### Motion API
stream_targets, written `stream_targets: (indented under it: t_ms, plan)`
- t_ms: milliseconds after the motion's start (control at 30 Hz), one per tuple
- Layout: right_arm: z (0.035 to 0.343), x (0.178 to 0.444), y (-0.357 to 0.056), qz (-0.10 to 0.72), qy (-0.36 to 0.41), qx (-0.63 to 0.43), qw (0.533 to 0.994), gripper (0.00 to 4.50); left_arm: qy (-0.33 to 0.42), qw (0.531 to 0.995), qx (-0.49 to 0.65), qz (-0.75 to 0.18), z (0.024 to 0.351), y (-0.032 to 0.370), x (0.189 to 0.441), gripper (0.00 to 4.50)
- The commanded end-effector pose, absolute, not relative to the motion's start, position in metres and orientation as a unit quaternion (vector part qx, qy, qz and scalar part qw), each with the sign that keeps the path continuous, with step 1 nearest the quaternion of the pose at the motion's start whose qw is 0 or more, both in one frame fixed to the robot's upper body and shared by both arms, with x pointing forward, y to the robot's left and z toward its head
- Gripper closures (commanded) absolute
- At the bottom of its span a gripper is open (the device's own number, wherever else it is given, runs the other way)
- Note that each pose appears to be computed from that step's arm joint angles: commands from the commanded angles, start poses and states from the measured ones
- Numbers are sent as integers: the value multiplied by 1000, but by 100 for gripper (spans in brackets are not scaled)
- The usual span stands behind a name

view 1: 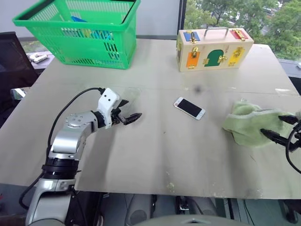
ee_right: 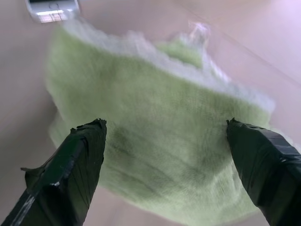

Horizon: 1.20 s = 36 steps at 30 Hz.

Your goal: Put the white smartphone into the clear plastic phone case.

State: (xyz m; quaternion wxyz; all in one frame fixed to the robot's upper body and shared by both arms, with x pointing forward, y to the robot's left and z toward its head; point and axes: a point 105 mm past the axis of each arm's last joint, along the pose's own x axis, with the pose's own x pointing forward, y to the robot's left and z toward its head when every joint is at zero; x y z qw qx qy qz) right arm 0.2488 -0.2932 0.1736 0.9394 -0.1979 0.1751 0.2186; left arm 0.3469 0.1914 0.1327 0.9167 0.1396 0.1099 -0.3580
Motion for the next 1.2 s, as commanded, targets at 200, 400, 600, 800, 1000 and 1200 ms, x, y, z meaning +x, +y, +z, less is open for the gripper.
stream_targets:
  t_ms: [200,400,600,800,1000,1200]
  plan:
    - [202,263,-350,51,187,-365,911,15,94,915,155,-361,143,190,346,0]
    - [235,256,-267,242,45,-170,954,15,110,920,152,-343,135,202,349,0]
    - [230,224,-173,450,10,-108,886,15,155,927,164,-300,127,232,361,0]
    - [224,212,-121,519,-42,-150,840,15,172,920,183,-299,124,235,370,0]
    - [219,215,-114,515,-54,-161,840,15,174,914,189,-313,128,229,374,0]
    - [210,218,-114,505,-42,-170,845,0,208,900,189,-334,119,217,365,69]
